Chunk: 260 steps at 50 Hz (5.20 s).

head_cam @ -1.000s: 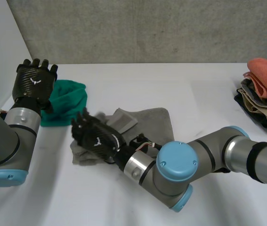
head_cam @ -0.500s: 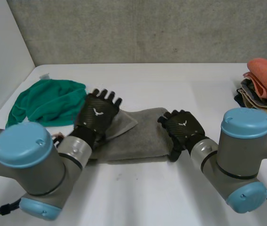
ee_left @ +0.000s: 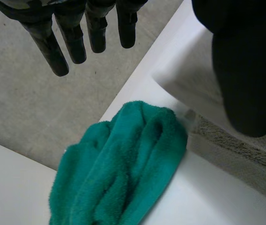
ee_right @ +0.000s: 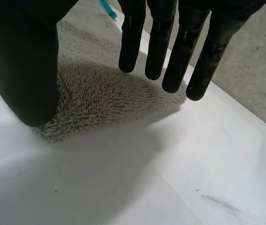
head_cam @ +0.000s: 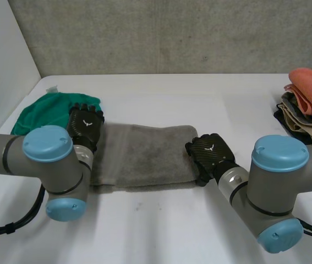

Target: Fold the laundry.

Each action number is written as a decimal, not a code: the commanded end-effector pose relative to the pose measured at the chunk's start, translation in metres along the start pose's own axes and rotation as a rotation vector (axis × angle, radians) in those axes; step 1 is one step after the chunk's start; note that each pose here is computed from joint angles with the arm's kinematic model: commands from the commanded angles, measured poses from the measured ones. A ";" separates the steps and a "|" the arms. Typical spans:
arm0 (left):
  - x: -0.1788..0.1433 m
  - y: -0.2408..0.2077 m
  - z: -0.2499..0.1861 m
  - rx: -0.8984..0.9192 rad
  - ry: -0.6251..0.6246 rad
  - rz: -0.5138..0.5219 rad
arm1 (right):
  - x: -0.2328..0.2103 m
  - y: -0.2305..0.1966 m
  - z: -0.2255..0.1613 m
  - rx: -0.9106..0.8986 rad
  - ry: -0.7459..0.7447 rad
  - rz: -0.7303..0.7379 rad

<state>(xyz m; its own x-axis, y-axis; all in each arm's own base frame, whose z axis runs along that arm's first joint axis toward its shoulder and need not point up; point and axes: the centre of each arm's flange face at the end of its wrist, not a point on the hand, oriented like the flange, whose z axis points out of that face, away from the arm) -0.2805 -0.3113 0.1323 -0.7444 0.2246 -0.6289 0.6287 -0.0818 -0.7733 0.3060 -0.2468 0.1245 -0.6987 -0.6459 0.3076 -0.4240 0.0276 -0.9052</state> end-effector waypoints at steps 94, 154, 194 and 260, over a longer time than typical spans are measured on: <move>0.004 -0.088 -0.080 0.221 0.139 -0.273 | 0.124 0.059 -0.052 -0.145 0.033 -0.042; 0.008 -0.093 -0.103 0.073 0.220 -0.422 | 0.009 -0.057 -0.033 -0.018 -0.124 0.257; 0.049 -0.064 -0.118 -0.100 0.315 -0.419 | -0.003 -0.014 -0.004 -0.271 -0.084 0.056; -0.022 -0.141 -0.111 0.280 0.620 -0.500 | -0.041 0.017 -0.031 0.086 -0.091 -0.058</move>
<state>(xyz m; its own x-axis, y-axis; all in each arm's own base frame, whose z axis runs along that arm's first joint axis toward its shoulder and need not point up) -0.3282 -0.1964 0.2655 -0.6069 0.7868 -0.1123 0.1155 -0.0524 -0.9919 0.3041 -0.1852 0.1066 -0.6168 -0.7296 0.2953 -0.4074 -0.0250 -0.9129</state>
